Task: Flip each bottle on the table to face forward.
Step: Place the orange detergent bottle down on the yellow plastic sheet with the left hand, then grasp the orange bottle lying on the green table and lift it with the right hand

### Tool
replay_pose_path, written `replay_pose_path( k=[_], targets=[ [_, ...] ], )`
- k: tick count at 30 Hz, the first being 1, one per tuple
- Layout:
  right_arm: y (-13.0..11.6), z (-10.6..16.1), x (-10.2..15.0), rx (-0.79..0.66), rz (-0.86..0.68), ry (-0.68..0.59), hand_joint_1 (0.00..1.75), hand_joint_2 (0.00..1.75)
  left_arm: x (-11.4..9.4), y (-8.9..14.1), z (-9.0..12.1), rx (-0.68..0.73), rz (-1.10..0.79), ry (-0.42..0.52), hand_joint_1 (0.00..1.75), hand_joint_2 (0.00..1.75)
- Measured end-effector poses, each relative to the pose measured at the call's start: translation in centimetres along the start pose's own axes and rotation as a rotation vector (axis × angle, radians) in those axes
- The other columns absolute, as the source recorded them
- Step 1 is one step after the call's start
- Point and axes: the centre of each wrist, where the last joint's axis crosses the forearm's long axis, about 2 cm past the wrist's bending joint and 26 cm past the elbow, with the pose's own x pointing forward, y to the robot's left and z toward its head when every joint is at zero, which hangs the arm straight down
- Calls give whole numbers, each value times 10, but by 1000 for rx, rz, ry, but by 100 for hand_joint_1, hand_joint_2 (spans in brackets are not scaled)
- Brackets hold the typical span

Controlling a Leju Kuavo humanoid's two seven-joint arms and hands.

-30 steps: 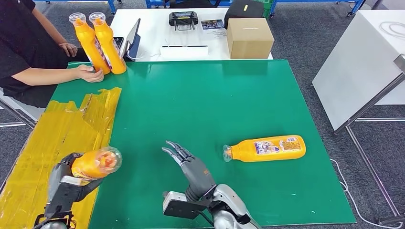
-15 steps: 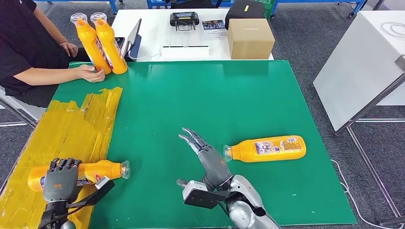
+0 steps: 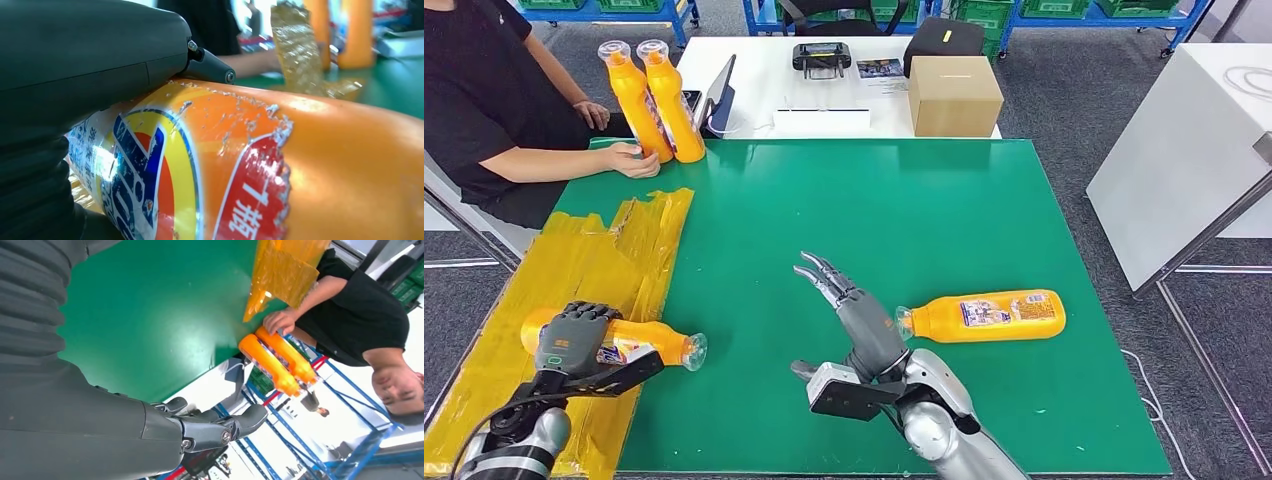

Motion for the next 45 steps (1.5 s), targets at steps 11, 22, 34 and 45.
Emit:
replay_pose_path(
  k=[11, 22, 34, 45],
  targets=[
    [-10, -22, 2, 10, -25, -53, 0, 175, -53, 25, 8, -195, 140, -114, 0, 0],
    [-10, -27, 0, 28, -34, -51, 0, 175, -64, 22, 36, -244, 137, -115, 0, 0],
    [-7, -29, 0, 42, -39, -53, 0, 175, -57, 18, 47, -198, 116, -88, 0, 0],
    [-5, -28, -2, 49, -39, -46, 0, 175, -48, 11, 48, -163, 134, -101, 0, 0]
  ],
)
